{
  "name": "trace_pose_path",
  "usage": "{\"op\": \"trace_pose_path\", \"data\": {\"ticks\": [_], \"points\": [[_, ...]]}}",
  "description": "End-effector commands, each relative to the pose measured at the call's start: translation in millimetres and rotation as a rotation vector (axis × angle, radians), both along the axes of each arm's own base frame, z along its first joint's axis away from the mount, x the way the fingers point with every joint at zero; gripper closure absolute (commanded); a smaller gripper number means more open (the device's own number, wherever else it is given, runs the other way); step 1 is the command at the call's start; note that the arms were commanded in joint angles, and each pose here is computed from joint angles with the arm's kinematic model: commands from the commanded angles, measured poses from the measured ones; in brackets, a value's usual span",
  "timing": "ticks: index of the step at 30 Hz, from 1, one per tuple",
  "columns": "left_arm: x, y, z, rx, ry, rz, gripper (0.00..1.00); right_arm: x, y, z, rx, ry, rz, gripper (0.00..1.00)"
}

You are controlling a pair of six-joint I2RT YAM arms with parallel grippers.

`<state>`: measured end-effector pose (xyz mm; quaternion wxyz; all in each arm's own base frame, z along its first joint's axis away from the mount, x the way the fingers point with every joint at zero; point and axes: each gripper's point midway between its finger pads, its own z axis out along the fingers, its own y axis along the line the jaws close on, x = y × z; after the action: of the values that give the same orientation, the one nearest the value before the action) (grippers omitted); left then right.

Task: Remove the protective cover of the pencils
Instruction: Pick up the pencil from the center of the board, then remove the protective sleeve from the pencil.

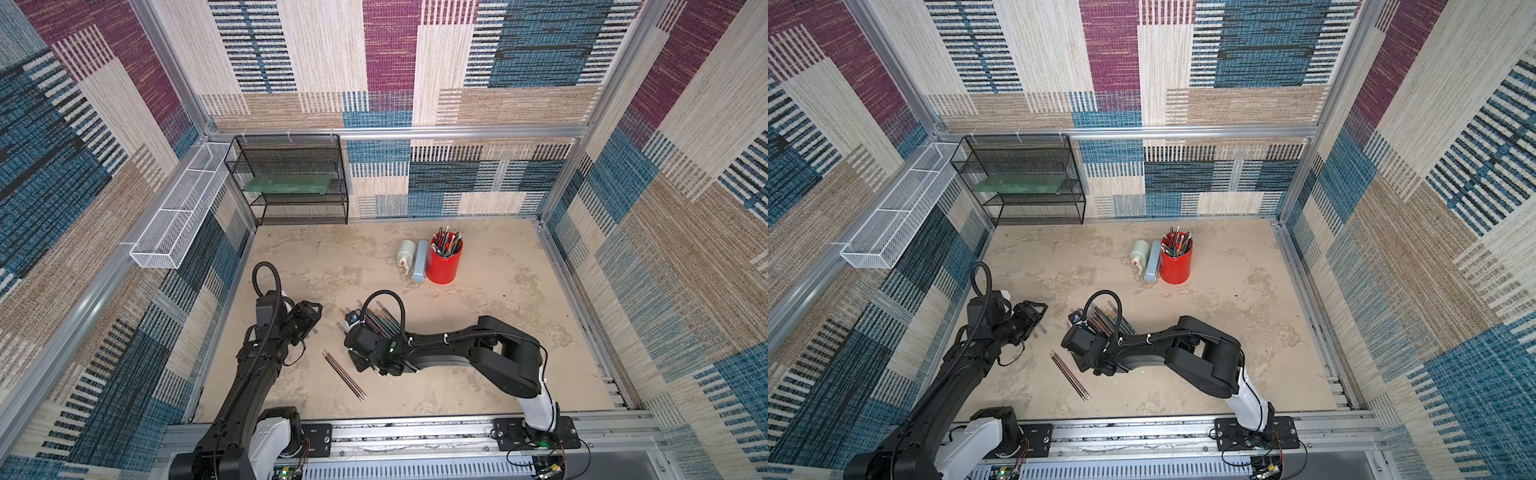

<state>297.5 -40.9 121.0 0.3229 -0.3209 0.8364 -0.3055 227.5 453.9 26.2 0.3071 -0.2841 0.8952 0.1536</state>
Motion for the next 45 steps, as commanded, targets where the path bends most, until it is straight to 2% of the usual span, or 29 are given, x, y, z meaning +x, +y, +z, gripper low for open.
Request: {"op": "trace_pose_path", "data": {"ticks": [1, 10, 35, 45], "points": [[5.0, -4.8, 2.0, -0.043, -0.021, -0.007, 0.45, 1.8, 7.4, 11.3, 0.034, -0.003, 0.006, 0.95], [7.9, -13.6, -6.4, -0.103, 0.006, -0.036, 0.5, 7.2, 10.5, 35.4, 0.082, -0.045, -0.011, 0.98], [11.1, -19.9, -3.1, -0.125, -0.035, -0.071, 0.46, 10.8, 28.9, 82.1, 0.191, -0.085, -0.001, 1.0], [11.5, -22.9, -1.3, -0.143, -0.051, -0.081, 0.52, 4.1, 29.0, 93.4, 0.217, -0.09, 0.014, 1.0]]}}
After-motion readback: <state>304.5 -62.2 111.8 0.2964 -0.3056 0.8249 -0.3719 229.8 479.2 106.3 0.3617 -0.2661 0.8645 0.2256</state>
